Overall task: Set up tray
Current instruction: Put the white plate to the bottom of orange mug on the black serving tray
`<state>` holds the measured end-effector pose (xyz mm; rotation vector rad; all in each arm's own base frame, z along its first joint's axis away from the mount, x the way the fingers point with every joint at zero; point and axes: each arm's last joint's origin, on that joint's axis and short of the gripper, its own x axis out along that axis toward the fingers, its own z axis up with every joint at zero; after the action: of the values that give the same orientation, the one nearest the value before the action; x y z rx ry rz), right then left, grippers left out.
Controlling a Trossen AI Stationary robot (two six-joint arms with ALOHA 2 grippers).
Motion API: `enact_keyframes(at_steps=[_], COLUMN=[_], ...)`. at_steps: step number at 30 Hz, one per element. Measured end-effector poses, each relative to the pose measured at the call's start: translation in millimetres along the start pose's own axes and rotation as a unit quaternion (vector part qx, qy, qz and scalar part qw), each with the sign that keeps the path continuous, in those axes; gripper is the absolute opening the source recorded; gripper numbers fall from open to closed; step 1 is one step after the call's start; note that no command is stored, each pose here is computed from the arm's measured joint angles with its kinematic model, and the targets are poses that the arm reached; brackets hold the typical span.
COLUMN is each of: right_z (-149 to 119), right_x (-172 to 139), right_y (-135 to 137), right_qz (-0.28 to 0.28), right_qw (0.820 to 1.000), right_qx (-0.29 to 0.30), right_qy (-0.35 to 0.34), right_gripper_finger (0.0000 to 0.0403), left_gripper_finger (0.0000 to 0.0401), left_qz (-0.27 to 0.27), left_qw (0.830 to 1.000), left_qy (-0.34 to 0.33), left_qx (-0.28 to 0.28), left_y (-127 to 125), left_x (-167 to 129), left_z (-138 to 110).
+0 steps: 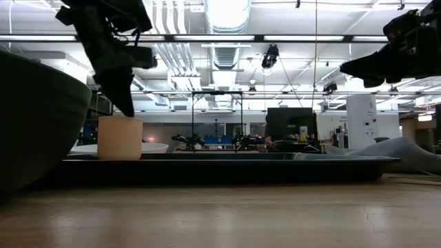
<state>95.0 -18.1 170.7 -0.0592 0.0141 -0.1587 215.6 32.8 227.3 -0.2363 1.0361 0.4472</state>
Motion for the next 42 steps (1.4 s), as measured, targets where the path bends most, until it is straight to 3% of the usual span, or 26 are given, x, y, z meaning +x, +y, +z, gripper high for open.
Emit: enact_keyframes(at_steps=[15, 23, 28, 36, 42], right_z=[0, 0, 0, 0, 0], right_x=[0, 0, 0, 0, 0], right_y=[0, 0, 0, 0, 0], right_qz=[0.000, 0.000, 0.000, 0.000, 0.000], right_qw=[1.000, 1.000, 1.000, 1.000, 1.000], right_qx=[-0.001, -0.001, -0.001, -0.001, -0.001], right_qy=[0.000, 0.000, 0.000, 0.000, 0.000], right_gripper_finger=[0.0068, 0.0068, 0.0068, 0.0068, 0.0068], left_gripper_finger=[0.0115, 0.0115, 0.0115, 0.0115, 0.0115], left_qz=[-0.004, 0.159, 0.172, 0.214, 0.215], left_qw=[0.999, 0.984, 0.981, 0.971, 0.971], left_qy=[-0.037, -0.078, -0.073, -0.033, -0.010], left_qx=[0.027, 0.011, -0.051, -0.105, -0.109], left_y=[-2, 10, 30, 65, 76], left_x=[-22, -21, -13, 10, 31], left_z=[22, 26, 35, 58, 89])
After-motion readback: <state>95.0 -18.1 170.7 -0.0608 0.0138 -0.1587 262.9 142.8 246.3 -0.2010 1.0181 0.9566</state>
